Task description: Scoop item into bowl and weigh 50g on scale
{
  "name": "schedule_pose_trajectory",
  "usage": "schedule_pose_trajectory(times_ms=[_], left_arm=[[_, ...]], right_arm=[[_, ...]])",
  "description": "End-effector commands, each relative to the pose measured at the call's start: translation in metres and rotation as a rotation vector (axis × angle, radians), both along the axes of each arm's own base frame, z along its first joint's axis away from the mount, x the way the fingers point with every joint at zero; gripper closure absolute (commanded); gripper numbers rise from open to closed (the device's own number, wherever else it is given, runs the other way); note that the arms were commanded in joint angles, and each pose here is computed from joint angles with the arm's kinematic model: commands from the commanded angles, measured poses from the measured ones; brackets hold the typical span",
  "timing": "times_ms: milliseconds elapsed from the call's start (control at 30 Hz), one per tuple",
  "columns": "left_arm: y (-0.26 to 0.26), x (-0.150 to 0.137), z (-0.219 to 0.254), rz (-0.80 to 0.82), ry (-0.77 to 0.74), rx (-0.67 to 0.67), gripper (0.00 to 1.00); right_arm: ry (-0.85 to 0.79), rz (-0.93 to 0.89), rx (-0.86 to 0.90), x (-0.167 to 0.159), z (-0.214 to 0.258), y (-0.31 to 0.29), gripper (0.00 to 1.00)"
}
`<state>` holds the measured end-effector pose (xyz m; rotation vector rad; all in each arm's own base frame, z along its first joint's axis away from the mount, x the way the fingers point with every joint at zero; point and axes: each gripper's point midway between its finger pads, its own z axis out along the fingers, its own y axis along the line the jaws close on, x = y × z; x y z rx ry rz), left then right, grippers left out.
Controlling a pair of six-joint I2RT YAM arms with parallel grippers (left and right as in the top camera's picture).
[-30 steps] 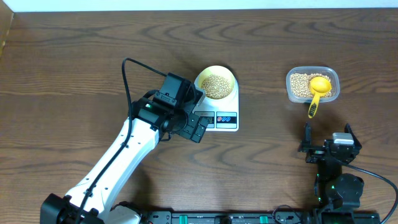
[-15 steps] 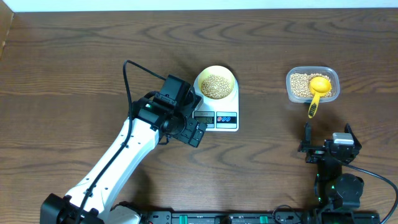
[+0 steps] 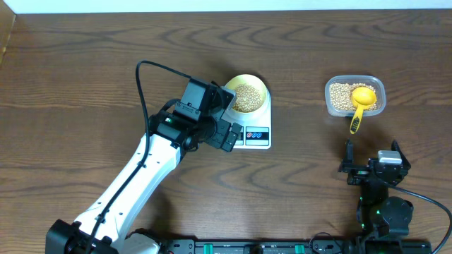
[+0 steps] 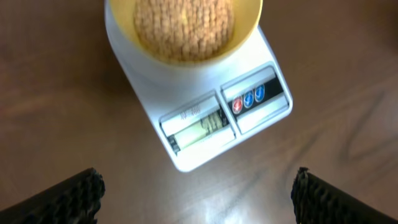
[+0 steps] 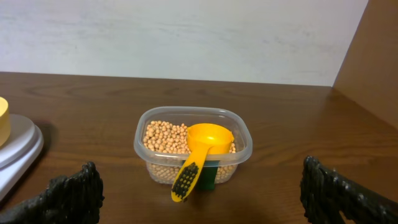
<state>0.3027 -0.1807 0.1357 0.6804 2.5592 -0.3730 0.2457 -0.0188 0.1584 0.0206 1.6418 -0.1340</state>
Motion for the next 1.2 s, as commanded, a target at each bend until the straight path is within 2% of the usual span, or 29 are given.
schedule_pose_trajectory(times_ms=[0, 133, 300, 533, 833, 1167], left_arm=[[0.01, 0.015, 0.014, 0.0, -0.116, 0.041, 0.02], [0.041, 0.026, 0.036, 0.1, -0.201, 0.08, 0.02], [0.081, 0.023, 0.064, 0.215, -0.271, 0.114, 0.02], [0.109, -0.007, 0.099, 0.278, -0.336, 0.094, 0.02], [0.14, -0.049, 0.115, 0.358, -0.422, 0.08, 0.02], [0.162, -0.053, 0.125, 0.466, -0.681, 0.0, 0.02]], right_arm=[[0.001, 0.002, -0.01, 0.0, 0.0, 0.0, 0.01], [0.001, 0.003, -0.01, 0.0, 0.0, 0.0, 0.01], [0.001, 0.003, -0.01, 0.0, 0.0, 0.0, 0.01], [0.001, 0.002, -0.01, 0.0, 0.0, 0.0, 0.01], [0.001, 0.002, -0.01, 0.0, 0.0, 0.0, 0.01], [0.001, 0.003, -0.01, 0.0, 0.0, 0.0, 0.01]])
